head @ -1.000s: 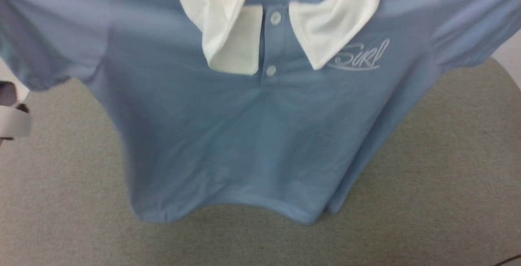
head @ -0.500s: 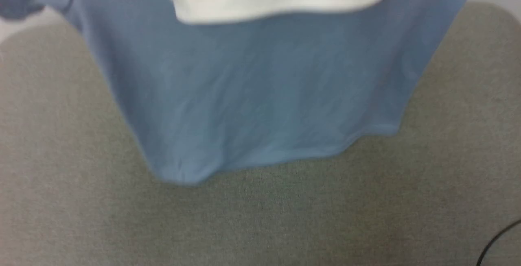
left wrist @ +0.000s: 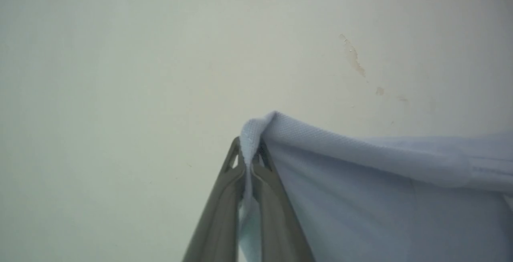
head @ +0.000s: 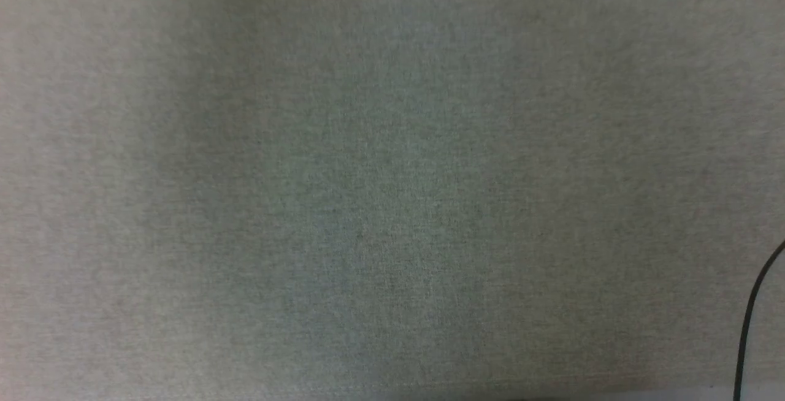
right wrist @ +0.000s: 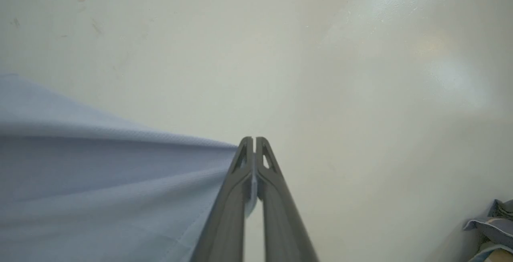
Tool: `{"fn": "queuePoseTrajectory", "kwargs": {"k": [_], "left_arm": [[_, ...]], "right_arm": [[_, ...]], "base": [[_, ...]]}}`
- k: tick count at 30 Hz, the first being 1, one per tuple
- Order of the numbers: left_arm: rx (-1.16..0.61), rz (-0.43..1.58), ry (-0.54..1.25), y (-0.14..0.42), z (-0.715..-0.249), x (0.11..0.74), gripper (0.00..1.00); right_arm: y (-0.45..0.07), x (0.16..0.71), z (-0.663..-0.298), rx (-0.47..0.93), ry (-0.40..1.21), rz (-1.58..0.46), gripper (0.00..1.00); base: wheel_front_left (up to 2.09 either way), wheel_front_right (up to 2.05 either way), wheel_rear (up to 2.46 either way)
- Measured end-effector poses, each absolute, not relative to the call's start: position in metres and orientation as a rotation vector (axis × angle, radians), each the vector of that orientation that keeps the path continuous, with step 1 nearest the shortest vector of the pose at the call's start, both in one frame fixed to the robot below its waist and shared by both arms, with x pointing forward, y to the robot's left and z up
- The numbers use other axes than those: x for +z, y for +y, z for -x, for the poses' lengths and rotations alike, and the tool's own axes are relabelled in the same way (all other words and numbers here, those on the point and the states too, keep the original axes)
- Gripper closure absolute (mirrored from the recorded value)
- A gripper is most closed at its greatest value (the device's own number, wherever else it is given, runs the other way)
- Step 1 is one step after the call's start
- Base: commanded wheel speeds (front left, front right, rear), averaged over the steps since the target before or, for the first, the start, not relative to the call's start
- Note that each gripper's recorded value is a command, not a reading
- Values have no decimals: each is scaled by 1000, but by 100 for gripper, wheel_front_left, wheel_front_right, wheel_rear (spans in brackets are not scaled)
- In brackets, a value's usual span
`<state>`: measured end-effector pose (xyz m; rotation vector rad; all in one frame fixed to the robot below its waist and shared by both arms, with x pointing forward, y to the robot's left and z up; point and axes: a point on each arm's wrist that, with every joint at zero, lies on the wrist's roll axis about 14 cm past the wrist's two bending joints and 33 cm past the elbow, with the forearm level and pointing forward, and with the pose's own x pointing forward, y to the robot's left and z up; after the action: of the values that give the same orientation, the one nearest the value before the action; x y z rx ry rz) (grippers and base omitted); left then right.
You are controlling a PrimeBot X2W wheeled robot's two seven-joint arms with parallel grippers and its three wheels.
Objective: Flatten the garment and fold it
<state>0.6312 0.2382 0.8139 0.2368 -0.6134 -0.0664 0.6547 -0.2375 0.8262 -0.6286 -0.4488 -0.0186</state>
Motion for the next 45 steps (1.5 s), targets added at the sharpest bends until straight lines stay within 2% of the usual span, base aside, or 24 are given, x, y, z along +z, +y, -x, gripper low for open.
{"fn": "queuePoseTrajectory", "kwargs": {"k": [3,5,12,19,23,27,37,45], "left_arm": [[-26,-207,-686,245,-651,818,100],[-15,-190,-677,247,-667,805,100],[-63,-199,-505,242,-708,715,100],[-123,-235,-266,243,-690,612,100],[-160,-246,-95,242,-648,542,100],[-179,-265,66,251,-591,489,100],[-207,-356,219,277,-493,478,100],[-260,-300,383,268,-416,455,100]], "right_arm": [[-240,816,-676,-34,-477,588,100],[-240,803,-688,-41,-486,635,100],[-224,721,-725,18,-409,598,100],[-212,628,-718,106,-256,555,100],[-210,571,-690,161,-124,531,100],[-210,519,-646,221,20,525,100],[-235,477,-530,264,280,477,100],[-251,469,-445,294,459,425,100]], "base": [[0,0,0],[0,0,0],[0,0,0],[0,0,0],[0,0,0],[0,0,0],[0,0,0],[0,0,0]]}}
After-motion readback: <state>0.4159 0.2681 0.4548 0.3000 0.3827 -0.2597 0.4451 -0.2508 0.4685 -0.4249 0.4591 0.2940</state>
